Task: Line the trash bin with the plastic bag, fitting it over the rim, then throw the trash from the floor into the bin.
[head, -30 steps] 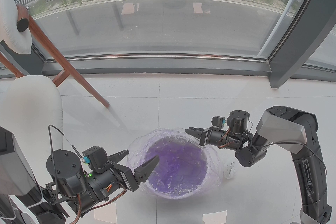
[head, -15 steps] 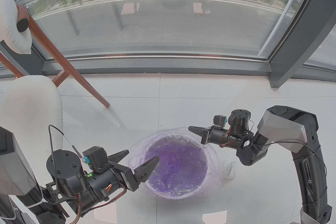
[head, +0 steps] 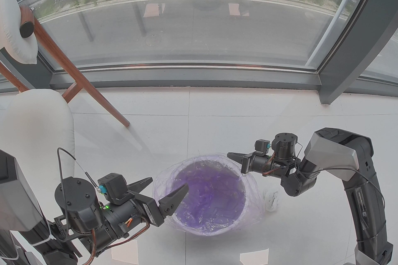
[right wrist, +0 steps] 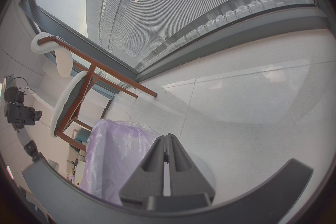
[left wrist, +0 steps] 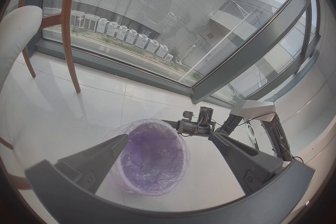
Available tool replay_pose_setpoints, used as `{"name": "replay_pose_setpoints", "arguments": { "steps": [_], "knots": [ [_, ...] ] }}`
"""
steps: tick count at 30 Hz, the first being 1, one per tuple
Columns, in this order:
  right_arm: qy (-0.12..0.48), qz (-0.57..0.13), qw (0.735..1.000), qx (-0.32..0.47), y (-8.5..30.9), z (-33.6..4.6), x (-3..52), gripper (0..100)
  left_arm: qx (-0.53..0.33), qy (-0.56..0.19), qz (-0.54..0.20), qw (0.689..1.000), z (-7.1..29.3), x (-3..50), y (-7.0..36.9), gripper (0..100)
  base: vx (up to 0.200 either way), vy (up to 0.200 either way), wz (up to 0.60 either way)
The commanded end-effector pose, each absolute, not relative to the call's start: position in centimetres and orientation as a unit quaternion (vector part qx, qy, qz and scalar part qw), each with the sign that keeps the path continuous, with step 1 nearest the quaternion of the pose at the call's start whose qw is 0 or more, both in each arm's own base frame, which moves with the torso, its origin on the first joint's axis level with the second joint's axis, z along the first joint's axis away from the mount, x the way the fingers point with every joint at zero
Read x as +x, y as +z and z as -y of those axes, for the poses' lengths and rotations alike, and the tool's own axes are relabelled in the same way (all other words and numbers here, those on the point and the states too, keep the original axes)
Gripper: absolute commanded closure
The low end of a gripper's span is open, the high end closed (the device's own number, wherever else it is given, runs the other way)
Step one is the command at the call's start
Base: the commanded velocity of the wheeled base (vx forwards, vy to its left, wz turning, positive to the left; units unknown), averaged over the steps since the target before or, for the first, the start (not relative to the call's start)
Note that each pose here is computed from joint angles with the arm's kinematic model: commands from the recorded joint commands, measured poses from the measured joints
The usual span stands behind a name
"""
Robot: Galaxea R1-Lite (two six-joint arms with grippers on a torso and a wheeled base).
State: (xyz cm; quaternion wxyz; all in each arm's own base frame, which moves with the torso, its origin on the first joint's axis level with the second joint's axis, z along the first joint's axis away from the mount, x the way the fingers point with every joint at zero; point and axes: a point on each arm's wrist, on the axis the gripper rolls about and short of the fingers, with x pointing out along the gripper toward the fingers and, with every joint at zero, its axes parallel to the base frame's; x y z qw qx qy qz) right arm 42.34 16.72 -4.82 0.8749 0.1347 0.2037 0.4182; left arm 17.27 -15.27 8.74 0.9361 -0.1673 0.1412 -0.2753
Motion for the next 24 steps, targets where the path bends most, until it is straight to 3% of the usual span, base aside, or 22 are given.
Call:
{"name": "replay_pose_setpoints", "arguments": {
  "steps": [1, 24],
  "knots": [
    [0.411, -0.212, 0.877, 0.132, -5.5, -16.4, 42.8, 100, -0.168, -0.272, -0.139, 0.937, 15.2, 17.2, 8.8, 0, 0.0, 0.0, 0.0],
    [0.336, -0.205, 0.915, 0.083, -6.4, -15.6, 44.7, 100, -0.167, -0.27, -0.14, 0.938, 15.3, 17.2, 8.7, 0, 0.0, 0.0, 0.0]
  ]
}}
